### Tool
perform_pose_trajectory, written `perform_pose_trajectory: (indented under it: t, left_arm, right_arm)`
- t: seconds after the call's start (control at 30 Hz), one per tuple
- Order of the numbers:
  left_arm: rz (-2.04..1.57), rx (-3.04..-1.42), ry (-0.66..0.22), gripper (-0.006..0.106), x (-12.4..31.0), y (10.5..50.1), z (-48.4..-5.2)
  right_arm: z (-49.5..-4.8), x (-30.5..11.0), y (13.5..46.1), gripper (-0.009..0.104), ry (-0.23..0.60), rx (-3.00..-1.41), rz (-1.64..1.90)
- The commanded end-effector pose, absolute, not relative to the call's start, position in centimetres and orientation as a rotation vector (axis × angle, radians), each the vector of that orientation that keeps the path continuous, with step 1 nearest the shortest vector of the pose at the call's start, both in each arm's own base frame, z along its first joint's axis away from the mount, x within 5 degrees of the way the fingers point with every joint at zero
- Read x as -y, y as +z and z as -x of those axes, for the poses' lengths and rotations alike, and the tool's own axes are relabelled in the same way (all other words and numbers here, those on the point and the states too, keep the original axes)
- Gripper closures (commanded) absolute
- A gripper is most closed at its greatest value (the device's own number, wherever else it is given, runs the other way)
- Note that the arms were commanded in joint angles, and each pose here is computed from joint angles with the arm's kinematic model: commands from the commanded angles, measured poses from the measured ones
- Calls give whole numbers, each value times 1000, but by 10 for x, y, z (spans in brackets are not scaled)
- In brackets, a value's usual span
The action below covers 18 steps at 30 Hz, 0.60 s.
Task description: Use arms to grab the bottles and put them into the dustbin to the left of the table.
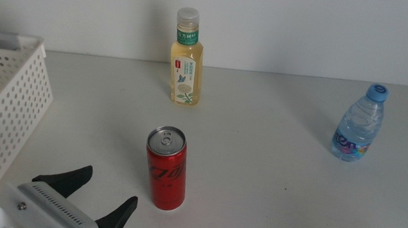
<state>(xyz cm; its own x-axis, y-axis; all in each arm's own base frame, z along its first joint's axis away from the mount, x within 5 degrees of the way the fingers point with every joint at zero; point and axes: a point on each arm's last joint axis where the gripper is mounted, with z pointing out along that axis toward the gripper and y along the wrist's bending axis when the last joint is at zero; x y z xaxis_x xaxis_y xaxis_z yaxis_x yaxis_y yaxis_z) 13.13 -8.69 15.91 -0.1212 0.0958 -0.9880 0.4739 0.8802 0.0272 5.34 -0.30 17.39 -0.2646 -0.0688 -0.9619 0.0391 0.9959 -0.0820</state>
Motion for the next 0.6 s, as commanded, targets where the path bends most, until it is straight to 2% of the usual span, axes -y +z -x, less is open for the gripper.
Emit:
perform_pose_trajectory:
  t: [0.0, 0.57]
  left_arm:
    - [-394, -1507, -411, 7, 88, 175, -128]
    - [-426, -1544, -433, 7, 120, 170, -162]
  right_arm:
    - [-53, 4, 184, 20, -130, -1737, 30]
    - [-53, 4, 184, 20, -131, -1738, 29]
